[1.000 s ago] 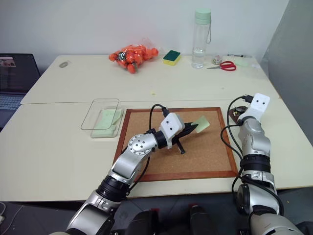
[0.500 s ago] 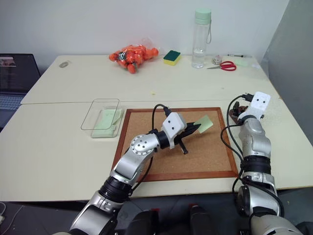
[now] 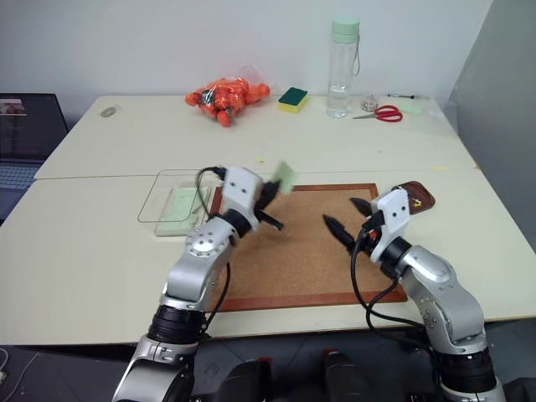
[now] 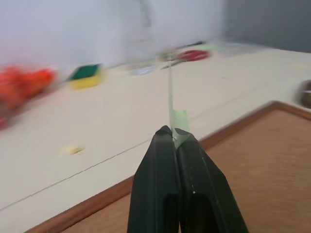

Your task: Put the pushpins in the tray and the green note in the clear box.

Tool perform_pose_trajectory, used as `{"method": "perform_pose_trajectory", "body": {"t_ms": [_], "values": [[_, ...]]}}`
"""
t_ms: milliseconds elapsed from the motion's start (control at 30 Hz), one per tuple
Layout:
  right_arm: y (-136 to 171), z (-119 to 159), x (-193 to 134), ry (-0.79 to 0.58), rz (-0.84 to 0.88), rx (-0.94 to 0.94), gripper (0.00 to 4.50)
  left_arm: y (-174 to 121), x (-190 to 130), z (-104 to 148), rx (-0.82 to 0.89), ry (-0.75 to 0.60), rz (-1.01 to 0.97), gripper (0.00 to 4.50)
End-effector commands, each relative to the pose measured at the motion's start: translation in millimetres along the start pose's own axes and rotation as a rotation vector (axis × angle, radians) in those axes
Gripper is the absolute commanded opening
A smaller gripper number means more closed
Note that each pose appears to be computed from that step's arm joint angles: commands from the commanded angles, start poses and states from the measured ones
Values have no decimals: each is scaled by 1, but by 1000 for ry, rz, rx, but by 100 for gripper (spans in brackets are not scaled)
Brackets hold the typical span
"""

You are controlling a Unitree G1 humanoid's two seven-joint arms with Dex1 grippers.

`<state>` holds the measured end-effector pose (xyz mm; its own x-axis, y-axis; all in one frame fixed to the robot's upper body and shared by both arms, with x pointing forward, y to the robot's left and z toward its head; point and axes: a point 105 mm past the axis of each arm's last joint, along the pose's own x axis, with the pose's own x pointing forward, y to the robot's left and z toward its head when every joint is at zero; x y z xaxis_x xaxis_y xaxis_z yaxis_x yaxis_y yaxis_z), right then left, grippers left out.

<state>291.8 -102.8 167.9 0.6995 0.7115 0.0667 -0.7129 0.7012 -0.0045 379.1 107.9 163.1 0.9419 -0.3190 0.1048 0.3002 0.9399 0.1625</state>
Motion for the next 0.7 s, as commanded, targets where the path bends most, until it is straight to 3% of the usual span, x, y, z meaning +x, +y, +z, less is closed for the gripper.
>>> {"method": "perform_pose_trajectory", "body": {"t_ms": [33,400,700], "values": [[24,16,2,-51,110,5,401,39,-19,8,-9,-10,230,0],[38,25,15,-87,164,39,401,108,-57,21,12,16,627,0],[36,28,21,-103,149,41,401,106,-54,-4,-26,119,630,0]]}}
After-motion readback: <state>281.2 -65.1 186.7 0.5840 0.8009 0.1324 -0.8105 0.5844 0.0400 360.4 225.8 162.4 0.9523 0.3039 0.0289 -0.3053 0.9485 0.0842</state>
